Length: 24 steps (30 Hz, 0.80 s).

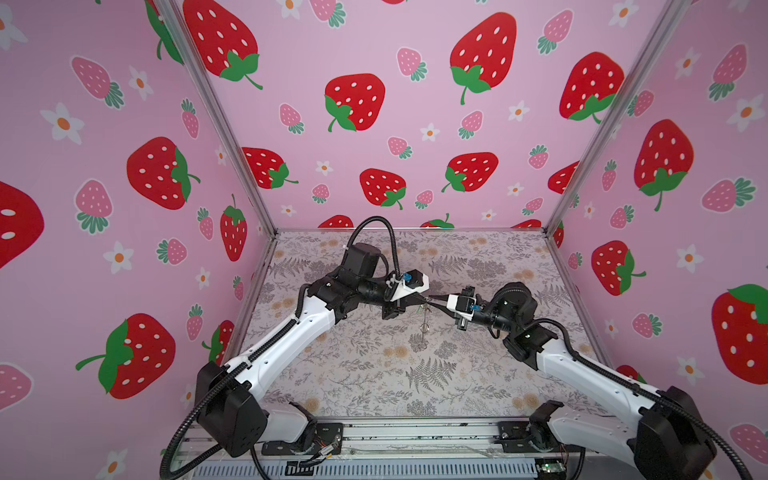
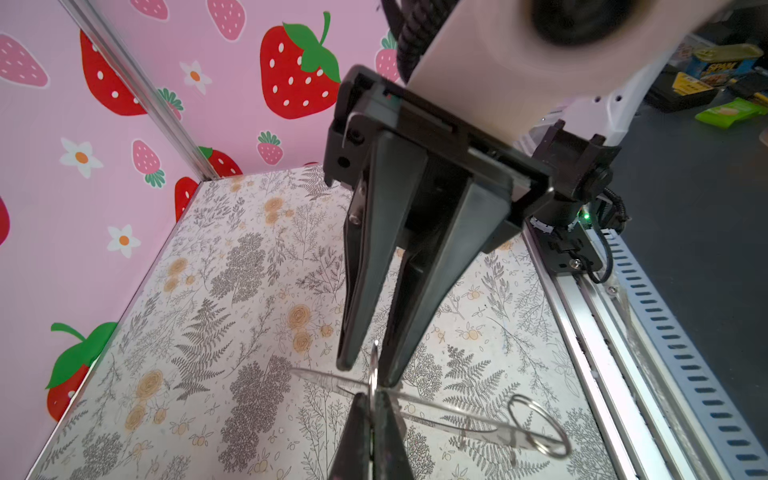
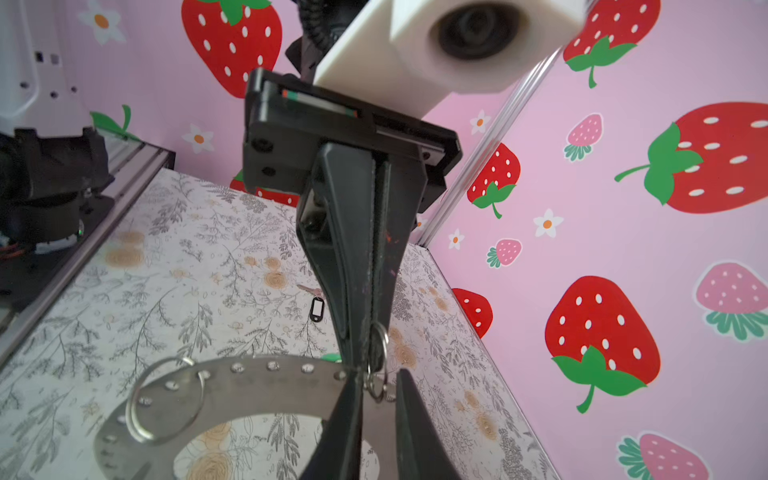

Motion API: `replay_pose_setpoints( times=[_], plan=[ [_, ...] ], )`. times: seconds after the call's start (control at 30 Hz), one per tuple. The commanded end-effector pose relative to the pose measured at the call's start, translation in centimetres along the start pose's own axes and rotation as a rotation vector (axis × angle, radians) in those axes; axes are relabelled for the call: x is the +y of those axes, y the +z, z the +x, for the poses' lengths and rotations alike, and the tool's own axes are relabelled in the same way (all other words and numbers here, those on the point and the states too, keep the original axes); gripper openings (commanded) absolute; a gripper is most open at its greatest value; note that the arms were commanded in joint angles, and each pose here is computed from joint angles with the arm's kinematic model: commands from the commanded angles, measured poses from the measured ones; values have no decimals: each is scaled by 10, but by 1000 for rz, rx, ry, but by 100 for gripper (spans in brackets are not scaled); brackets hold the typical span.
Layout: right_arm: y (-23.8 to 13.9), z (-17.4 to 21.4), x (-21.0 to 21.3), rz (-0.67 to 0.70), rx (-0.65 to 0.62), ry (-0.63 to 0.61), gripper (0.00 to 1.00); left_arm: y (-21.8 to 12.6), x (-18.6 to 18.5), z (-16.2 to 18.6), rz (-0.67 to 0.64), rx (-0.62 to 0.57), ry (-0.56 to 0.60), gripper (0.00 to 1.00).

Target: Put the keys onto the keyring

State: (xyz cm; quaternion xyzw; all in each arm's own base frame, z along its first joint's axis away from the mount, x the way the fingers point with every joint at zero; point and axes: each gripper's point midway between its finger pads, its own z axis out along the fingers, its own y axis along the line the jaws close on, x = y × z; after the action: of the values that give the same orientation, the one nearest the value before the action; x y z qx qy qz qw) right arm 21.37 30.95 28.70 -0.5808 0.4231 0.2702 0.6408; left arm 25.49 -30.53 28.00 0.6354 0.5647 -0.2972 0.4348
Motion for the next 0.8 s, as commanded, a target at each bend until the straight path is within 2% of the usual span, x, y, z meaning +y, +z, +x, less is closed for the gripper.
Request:
replay_pose_setpoints(
  times=[0.0, 0.1, 0.17, 0.43, 0.77],
  plan=[
    [-8, -3, -20, 87, 79, -104, 22, -6, 3, -5, -15, 76, -4, 0],
    [-15, -7, -28, 124, 118, -185, 30, -7, 7, -5, -17, 145, -40, 0],
    [-16, -8, -29, 111, 141, -218, 30, -7, 8, -3, -12, 199, -77, 0],
    [-15, -11, -31, 79, 171, -270, 24, -7, 7, -12, -1, 313, -115, 0],
    [-13, -14, -26, 57, 147, -251, 21, -3, 10, -18, -10, 369, -144, 0]
  ],
)
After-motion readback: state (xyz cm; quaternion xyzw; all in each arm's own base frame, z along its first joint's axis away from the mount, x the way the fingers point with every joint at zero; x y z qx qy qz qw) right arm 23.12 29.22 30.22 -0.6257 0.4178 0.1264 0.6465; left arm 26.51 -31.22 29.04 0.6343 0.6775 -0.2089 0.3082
